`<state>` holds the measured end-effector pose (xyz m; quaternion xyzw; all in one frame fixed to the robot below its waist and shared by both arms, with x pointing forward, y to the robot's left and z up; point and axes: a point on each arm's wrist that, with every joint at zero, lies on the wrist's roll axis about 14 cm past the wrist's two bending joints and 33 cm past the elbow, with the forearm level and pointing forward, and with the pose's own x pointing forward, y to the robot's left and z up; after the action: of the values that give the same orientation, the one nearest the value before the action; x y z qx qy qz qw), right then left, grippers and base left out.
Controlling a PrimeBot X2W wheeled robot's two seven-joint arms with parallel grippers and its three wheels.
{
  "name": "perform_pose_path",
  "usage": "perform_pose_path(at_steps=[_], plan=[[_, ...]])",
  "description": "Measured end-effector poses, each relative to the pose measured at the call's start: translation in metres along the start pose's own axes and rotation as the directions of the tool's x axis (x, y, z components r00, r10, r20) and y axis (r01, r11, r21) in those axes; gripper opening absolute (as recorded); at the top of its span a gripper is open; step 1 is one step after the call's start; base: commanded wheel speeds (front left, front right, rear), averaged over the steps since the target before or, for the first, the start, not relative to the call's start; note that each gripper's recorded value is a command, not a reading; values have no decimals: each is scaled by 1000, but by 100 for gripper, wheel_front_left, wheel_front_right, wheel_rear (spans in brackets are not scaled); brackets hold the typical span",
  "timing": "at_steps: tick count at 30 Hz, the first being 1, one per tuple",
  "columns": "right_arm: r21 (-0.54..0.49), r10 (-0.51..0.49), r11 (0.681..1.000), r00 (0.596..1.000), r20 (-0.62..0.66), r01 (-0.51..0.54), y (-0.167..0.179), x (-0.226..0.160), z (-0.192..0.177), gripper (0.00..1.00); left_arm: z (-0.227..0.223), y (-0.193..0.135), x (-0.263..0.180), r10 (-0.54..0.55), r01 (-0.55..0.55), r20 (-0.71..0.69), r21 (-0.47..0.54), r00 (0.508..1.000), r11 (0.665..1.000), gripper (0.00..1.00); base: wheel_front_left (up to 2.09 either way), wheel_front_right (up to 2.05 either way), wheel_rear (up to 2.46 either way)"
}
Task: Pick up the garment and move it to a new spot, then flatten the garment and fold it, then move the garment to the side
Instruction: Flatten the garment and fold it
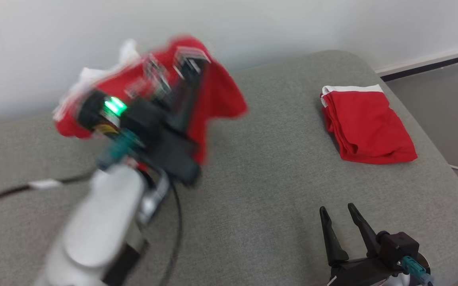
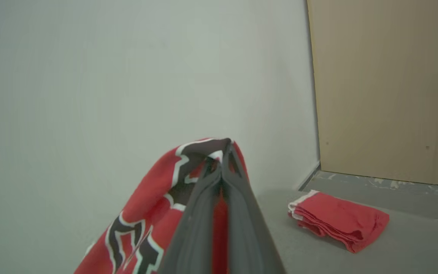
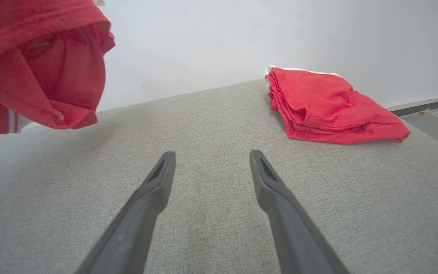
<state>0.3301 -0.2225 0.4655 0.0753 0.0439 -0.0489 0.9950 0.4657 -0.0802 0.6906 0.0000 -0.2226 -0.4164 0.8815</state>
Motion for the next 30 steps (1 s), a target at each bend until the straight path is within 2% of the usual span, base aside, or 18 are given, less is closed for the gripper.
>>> perform_pose_path(at_steps=[4,5,6,7,10,12,17,20,22,24,30], plan=[[1,15,1000,1000,-12,-15,5,5,-4,100,-76,-66,-33,-138,100,-209,-185,968,978,0,0,0,0],[1,18,1000,1000,-13,-18,6,6,-4,100,-94,-82,-44,-169,103,-262,-250,950,963,13,0,0,0],[1,22,1000,1000,-15,-22,7,7,-5,100,-108,-98,-55,-204,107,-305,-307,930,946,85,0,0,0],[0,27,1000,1000,-17,-27,8,9,-5,100,-118,-113,-64,-234,107,-332,-359,914,927,100,0,0,0],[-1,35,999,999,-18,-35,11,13,-6,100,-131,-138,-81,-273,60,-364,-500,890,864,100,0,0,0],[-3,43,999,999,-18,-43,13,17,-6,100,-136,-136,-88,-262,13,-380,-546,887,838,100,0,0,0],[-4,64,998,998,-26,-64,20,20,-8,100,-143,-75,-95,-85,-189,-415,-575,906,796,100,0,0,0],[-4,69,998,997,-23,-69,21,19,-7,100,-145,-30,-103,55,-315,-452,-522,890,793,100,0,0,0],[-4,70,998,997,-22,-70,21,19,-7,100,-154,7,-117,168,-429,-511,-451,843,783,100,0,0,0],[-4,66,998,998,-24,-66,20,18,-7,100,-162,29,-129,226,-495,-551,-406,803,768,100,0,0,0],[-9,55,998,998,-33,-55,17,19,-9,100,-189,53,-134,238,-569,-658,-348,714,745,100,0,0,0]])
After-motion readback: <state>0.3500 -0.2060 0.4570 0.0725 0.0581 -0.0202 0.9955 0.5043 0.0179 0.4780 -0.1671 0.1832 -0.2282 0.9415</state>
